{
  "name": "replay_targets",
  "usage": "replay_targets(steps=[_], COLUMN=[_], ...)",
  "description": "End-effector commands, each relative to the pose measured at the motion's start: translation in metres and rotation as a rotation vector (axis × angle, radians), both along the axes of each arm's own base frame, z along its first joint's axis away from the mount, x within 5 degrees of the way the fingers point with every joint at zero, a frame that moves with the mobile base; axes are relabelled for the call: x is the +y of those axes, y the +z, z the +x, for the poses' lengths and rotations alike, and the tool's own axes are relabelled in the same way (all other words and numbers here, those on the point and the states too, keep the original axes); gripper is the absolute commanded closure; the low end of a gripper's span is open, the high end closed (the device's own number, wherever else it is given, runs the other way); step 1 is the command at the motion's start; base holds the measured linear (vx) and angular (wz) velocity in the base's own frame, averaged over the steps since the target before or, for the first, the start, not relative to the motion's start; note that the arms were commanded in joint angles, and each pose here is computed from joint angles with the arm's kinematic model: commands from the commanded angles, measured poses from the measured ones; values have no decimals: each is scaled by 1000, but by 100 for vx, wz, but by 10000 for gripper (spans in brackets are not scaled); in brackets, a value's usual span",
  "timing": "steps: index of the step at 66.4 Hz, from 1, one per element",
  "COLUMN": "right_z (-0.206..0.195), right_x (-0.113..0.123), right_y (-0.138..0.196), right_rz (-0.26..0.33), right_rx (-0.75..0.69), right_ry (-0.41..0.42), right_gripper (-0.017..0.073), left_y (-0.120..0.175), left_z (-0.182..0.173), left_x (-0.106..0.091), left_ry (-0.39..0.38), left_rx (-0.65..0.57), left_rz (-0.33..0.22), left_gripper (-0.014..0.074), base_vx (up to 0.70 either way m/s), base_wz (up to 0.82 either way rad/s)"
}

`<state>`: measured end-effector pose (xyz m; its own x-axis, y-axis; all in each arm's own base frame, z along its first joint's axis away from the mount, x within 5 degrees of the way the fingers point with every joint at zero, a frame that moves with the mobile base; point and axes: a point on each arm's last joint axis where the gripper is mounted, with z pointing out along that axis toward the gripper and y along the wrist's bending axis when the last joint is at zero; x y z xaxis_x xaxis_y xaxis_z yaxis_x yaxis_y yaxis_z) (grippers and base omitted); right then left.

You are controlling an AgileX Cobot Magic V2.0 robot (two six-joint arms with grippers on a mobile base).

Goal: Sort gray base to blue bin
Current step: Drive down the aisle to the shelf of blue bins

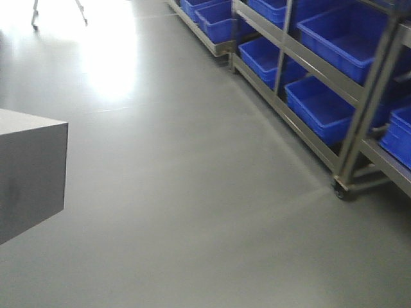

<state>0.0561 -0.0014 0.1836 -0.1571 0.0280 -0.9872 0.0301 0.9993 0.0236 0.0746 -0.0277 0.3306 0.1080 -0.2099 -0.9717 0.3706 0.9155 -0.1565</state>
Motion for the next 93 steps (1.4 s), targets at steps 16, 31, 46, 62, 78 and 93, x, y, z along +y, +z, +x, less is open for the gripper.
replay_targets(steps=[16,31,46,62,78,93], right_z=[2,2,2,2,2,2], right_x=[0,0,0,0,0,0], right_y=[5,5,5,5,5,5], right_rz=[-18,-18,-18,-18,-18,-18], right_rx=[-52,-52,-52,-52,-52,-52], right_ry=[-2,-2,-2,-2,-2,-2], right_gripper=[564,564,564,564,564,564], left_y=[17,17,17,17,17,17], left_z=[-2,-2,-2,-2,-2,-2], left_x=[3,3,3,3,3,3], left_ry=[23,23,23,23,23,23], left_rx=[-101,-101,-101,-101,-101,-101], left_rz=[-69,-69,-69,-69,-69,-69], left_gripper=[600,600,600,600,600,600], base_vx=[46,45,45,44,43,43], base_wz=[31,19,15,15,15,14])
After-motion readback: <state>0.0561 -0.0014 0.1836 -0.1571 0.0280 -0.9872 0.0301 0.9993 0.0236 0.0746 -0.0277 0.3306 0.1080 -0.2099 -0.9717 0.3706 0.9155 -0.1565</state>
